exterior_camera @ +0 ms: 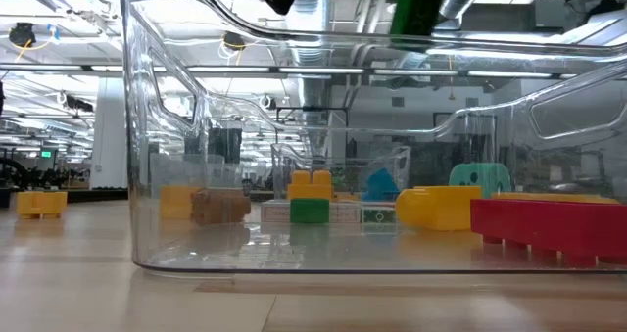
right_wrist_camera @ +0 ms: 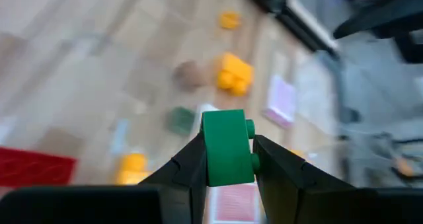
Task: Pick & Place Toys
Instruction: Put the green game piece into the bottom transparent bin
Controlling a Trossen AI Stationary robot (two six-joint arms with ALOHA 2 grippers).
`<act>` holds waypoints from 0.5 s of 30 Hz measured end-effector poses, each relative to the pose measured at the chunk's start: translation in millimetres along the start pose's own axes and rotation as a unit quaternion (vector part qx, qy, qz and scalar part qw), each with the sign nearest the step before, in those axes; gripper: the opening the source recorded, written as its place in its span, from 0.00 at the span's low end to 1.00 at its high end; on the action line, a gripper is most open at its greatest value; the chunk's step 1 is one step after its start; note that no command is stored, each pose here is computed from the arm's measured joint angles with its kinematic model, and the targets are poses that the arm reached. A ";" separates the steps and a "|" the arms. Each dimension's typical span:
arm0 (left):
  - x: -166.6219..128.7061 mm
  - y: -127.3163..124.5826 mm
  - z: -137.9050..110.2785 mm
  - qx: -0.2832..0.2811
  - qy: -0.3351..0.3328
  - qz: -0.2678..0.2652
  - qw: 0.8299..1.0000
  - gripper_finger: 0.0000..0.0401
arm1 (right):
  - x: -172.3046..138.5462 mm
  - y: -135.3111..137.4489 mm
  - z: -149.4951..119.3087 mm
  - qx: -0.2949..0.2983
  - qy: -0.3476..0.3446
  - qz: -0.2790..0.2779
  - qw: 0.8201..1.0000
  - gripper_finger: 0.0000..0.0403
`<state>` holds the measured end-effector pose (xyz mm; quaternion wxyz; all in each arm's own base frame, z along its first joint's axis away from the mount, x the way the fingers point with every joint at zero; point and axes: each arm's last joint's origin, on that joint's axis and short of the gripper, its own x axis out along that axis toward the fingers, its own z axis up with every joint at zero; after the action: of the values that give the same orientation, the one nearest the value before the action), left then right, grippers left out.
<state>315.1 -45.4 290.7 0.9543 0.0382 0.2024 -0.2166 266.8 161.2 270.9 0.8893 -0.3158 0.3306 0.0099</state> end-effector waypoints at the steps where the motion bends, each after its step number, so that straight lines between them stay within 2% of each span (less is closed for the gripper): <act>1: 1.0 -2.0 -0.1 0.001 0.001 -0.003 1.000 0.50 | -0.1 1.1 -0.3 0.002 -0.001 0.016 1.000 0.25; 10: 3.6 -3.8 -2.4 0.002 0.010 -0.005 1.000 0.51 | -2.1 10.5 -5.1 0.024 0.010 0.161 0.987 0.25; 15: 3.6 -3.3 -2.4 0.002 0.010 0.003 1.000 0.51 | -1.0 9.7 -9.1 0.035 0.030 0.179 0.983 0.25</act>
<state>315.8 -49.4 287.1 0.9527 0.0430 0.2116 -0.2138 258.6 164.0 260.8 0.8732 -0.2209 0.4085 0.1478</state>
